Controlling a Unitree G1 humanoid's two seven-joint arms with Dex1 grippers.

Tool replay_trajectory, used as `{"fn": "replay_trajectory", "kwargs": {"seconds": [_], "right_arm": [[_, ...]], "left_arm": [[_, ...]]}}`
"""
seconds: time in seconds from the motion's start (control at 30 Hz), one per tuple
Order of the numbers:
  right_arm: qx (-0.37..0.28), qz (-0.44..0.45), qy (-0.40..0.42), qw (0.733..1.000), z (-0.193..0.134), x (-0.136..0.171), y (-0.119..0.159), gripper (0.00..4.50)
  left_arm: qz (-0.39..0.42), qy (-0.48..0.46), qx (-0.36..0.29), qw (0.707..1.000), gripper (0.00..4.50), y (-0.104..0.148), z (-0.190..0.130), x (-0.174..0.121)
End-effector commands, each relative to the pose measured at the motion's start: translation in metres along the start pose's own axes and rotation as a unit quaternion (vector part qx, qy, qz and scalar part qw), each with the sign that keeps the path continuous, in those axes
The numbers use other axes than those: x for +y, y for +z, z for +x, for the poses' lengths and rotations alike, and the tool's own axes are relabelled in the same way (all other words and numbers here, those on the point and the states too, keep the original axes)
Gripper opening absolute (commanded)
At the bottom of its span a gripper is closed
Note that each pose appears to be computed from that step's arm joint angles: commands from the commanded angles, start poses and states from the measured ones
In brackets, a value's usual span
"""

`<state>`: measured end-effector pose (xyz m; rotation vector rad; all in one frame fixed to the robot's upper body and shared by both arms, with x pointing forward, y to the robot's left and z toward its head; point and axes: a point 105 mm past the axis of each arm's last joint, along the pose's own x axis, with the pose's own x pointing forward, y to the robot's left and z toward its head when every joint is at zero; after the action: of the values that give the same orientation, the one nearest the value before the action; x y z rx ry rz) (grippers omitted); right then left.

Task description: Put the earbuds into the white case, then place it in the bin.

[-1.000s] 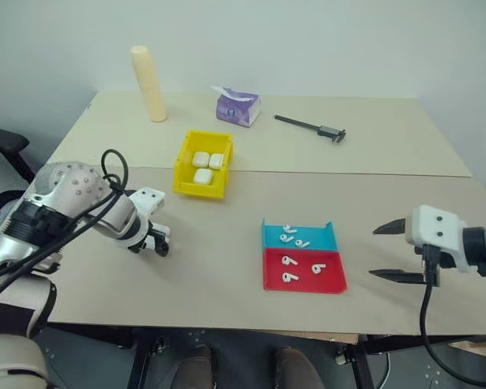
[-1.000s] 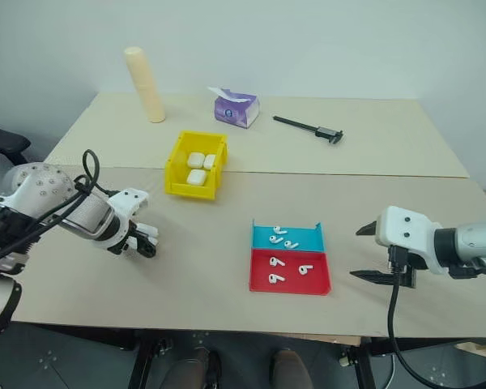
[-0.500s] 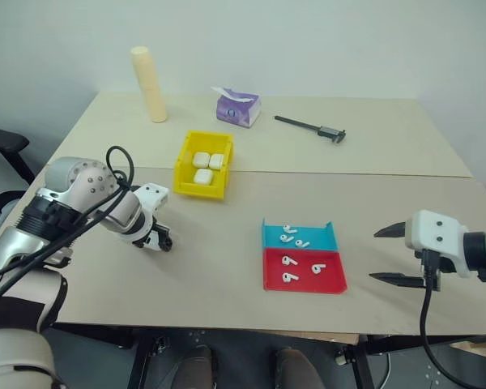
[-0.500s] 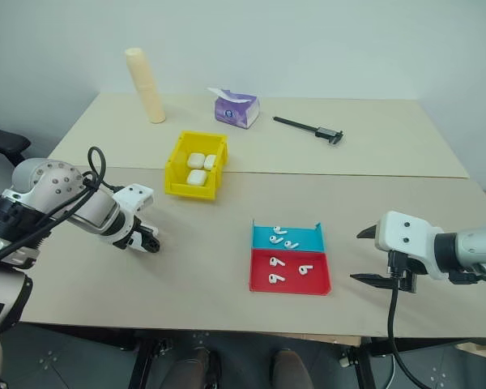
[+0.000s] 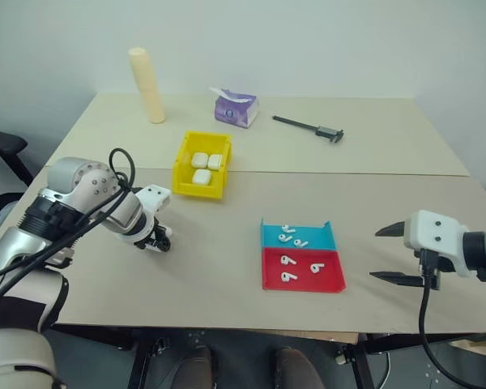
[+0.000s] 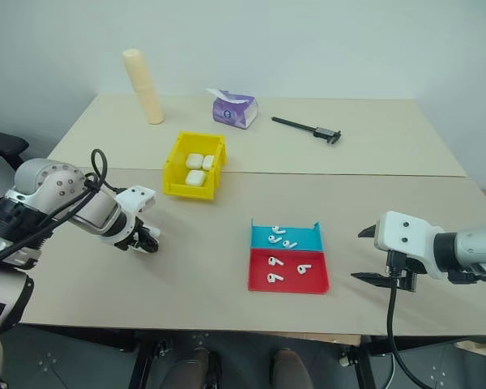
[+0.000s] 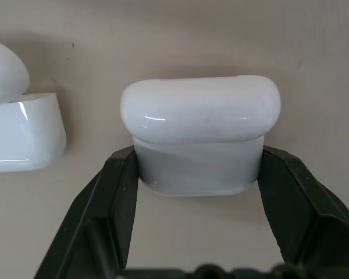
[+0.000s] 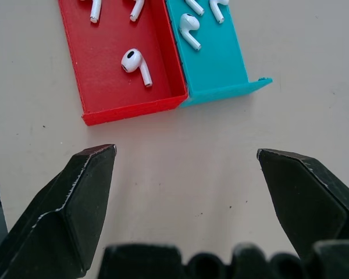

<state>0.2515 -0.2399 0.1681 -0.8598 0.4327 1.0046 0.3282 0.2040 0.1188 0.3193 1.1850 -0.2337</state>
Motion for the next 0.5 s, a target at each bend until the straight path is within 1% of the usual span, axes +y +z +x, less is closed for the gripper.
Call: {"fn": "replay_trajectory", "kwargs": {"seconds": [0.03,0.07,0.2,0.23,0.3,0.33,0.37,0.4,0.43,0.47,0.5], "right_arm": [[0.000,-0.022,-0.019,1.000,-0.008,-0.008,0.008,4.50],[0.000,-0.025,-0.020,0.999,-0.009,-0.009,0.009,4.50],[-0.010,-0.038,-0.015,0.999,-0.019,-0.016,0.022,4.50],[-0.013,-0.043,-0.013,0.999,-0.021,-0.018,0.026,4.50],[-0.020,-0.051,-0.008,0.998,-0.023,-0.021,0.036,4.50],[-0.018,-0.052,0.004,0.998,-0.023,-0.021,0.043,4.50],[-0.015,-0.052,0.012,0.998,-0.024,-0.021,0.047,4.50],[-0.009,-0.050,0.019,0.999,-0.023,-0.021,0.049,4.50],[-0.006,-0.052,0.030,0.998,-0.023,-0.020,0.055,4.50],[-0.005,-0.052,0.037,0.998,-0.022,-0.019,0.059,4.50],[0.000,-0.060,0.054,0.997,-0.021,-0.015,0.064,4.50]], "left_arm": [[0.009,0.013,-0.052,0.999,2.79,0.019,-0.026,0.006],[0.015,0.016,-0.061,0.998,2.79,0.022,-0.030,0.006],[0.072,0.022,-0.130,0.989,2.79,0.042,-0.067,-0.001],[0.094,0.023,-0.163,0.982,2.79,0.047,-0.075,-0.006],[0.146,0.022,-0.244,0.958,2.79,0.056,-0.090,-0.016],[0.173,-0.003,-0.310,0.935,2.79,0.062,-0.099,-0.027],[0.192,-0.021,-0.352,0.916,2.79,0.064,-0.106,-0.033],[0.214,-0.029,-0.406,0.888,2.79,0.067,-0.113,-0.040],[0.238,-0.048,-0.448,0.860,2.79,0.065,-0.116,-0.049],[0.255,-0.059,-0.472,0.842,2.79,0.062,-0.116,-0.055],[0.267,-0.069,-0.532,0.800,2.79,0.062,-0.119,-0.066]]}}
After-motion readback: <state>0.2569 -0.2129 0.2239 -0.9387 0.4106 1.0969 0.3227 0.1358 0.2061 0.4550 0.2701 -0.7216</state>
